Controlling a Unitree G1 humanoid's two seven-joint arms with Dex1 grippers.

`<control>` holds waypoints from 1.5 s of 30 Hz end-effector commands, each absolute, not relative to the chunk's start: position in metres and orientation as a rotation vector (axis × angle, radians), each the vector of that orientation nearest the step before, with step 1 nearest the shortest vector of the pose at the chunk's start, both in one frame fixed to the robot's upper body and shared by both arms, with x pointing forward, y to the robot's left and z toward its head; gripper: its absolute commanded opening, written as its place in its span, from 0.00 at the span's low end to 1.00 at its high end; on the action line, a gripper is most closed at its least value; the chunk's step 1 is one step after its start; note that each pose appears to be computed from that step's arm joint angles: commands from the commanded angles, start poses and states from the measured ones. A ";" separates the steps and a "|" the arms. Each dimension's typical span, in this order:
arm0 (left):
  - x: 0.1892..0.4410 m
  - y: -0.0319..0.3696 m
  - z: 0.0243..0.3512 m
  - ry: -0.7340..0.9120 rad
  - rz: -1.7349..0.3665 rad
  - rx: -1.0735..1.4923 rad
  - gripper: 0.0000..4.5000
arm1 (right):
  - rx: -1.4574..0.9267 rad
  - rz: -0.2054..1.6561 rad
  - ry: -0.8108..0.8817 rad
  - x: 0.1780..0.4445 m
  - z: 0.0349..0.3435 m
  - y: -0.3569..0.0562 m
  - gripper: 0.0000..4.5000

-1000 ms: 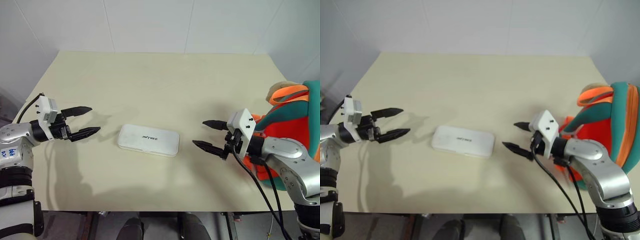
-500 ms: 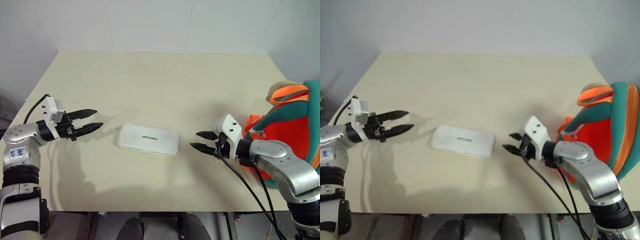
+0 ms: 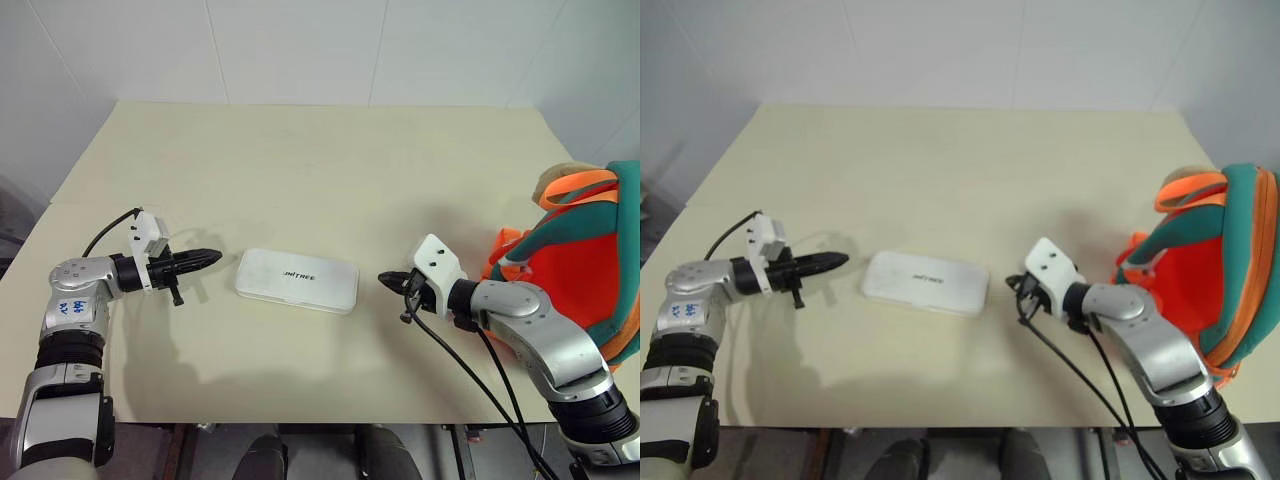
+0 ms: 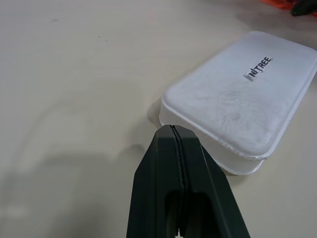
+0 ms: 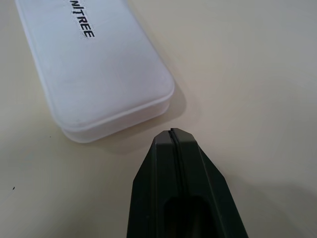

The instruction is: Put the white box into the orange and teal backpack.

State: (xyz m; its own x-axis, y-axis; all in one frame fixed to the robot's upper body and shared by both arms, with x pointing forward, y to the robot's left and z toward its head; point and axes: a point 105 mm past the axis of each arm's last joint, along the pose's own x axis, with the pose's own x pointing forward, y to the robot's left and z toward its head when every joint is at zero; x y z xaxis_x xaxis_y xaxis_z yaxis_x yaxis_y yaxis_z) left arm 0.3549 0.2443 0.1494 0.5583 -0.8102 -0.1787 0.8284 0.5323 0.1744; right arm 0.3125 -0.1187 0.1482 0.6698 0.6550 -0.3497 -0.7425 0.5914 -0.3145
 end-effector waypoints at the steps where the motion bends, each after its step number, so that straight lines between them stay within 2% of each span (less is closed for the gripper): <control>1: 0.357 0.237 0.149 0.093 -1.021 0.232 0.00 | -0.479 0.828 0.179 0.312 0.152 -0.112 0.03; 9: 0.356 0.228 0.130 0.211 -1.070 0.220 0.00 | -0.502 0.833 0.211 0.311 0.141 -0.110 0.03; 22: 0.356 0.221 0.136 0.219 -1.109 0.212 0.00 | -0.509 0.892 0.240 0.313 0.127 -0.094 0.03; 38: 0.329 0.207 0.127 0.310 -1.210 0.235 0.00 | -0.523 1.008 0.206 0.309 0.135 -0.074 0.03; 45: 0.313 0.198 0.125 0.350 -1.266 0.237 0.00 | -0.529 1.085 0.291 0.290 0.126 -0.078 0.03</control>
State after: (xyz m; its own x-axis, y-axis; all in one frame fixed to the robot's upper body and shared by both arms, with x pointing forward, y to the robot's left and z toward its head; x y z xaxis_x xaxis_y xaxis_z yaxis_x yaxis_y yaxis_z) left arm 0.3196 0.2127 0.1212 0.3289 -0.8548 -0.4015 0.9311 0.3645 -0.0133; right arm 0.3077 -0.0987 0.1201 0.5343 0.6824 -0.4988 -0.8449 0.4507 -0.2883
